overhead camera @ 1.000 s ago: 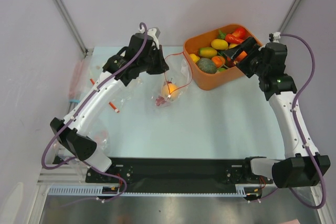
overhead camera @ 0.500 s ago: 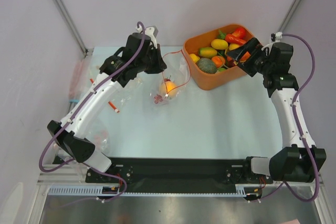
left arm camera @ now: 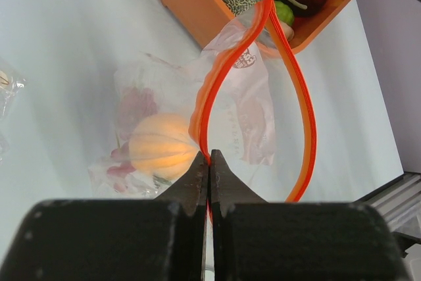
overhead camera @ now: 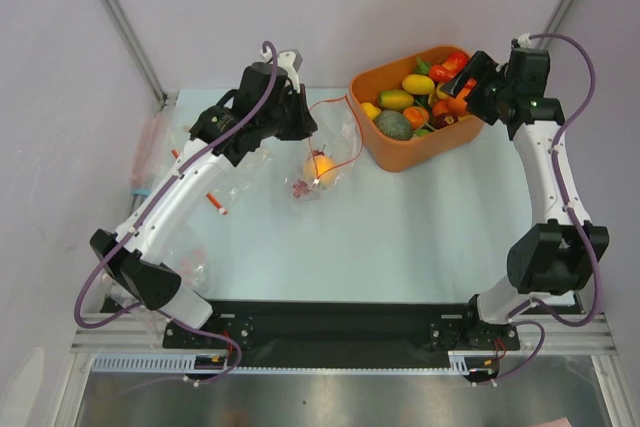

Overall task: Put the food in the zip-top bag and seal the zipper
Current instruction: Pick up the fake fruit from the bin.

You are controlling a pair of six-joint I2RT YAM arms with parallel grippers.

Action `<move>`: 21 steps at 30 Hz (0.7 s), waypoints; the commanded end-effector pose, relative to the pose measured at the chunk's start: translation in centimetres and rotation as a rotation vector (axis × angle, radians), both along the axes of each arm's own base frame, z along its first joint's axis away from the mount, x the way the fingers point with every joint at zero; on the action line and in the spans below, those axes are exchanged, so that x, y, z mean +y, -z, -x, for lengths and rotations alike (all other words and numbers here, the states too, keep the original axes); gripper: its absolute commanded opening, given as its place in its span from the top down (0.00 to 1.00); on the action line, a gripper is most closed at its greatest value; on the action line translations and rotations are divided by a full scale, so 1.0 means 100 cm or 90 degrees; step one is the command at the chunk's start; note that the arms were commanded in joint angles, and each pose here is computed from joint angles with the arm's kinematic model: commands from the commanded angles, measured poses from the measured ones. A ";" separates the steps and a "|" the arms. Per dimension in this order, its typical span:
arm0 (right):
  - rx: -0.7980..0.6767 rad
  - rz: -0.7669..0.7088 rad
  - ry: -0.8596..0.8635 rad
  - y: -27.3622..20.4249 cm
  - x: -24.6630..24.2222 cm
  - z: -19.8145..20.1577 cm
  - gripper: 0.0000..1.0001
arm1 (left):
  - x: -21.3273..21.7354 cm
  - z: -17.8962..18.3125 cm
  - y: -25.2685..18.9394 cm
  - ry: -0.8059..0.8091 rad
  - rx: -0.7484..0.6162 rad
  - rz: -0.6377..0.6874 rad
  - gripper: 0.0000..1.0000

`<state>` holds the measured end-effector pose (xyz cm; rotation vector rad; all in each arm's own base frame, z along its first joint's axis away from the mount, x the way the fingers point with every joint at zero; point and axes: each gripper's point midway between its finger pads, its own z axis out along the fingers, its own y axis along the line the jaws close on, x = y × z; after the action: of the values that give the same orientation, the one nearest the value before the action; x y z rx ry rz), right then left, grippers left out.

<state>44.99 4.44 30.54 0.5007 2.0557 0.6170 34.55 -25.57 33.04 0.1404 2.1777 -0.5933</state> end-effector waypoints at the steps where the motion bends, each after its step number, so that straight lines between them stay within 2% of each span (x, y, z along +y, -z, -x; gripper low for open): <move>1: -0.019 0.084 0.028 -0.011 -0.022 -0.015 0.07 | 0.002 -0.005 -0.021 0.000 -0.047 0.013 1.00; 10: 0.005 0.179 0.064 0.011 -0.051 -0.058 0.00 | 0.002 -0.006 -0.015 0.002 -0.044 0.003 1.00; 17: 0.010 0.200 0.069 0.018 -0.058 -0.090 0.00 | 0.002 -0.008 -0.010 0.001 -0.039 -0.001 0.99; 21: 0.049 0.211 0.072 0.039 -0.062 -0.102 0.00 | 0.001 -0.007 -0.007 0.002 -0.034 -0.001 1.00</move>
<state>54.50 -0.80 25.57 0.4587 2.1482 0.2452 34.60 -25.51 32.61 0.1602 2.1820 -0.5792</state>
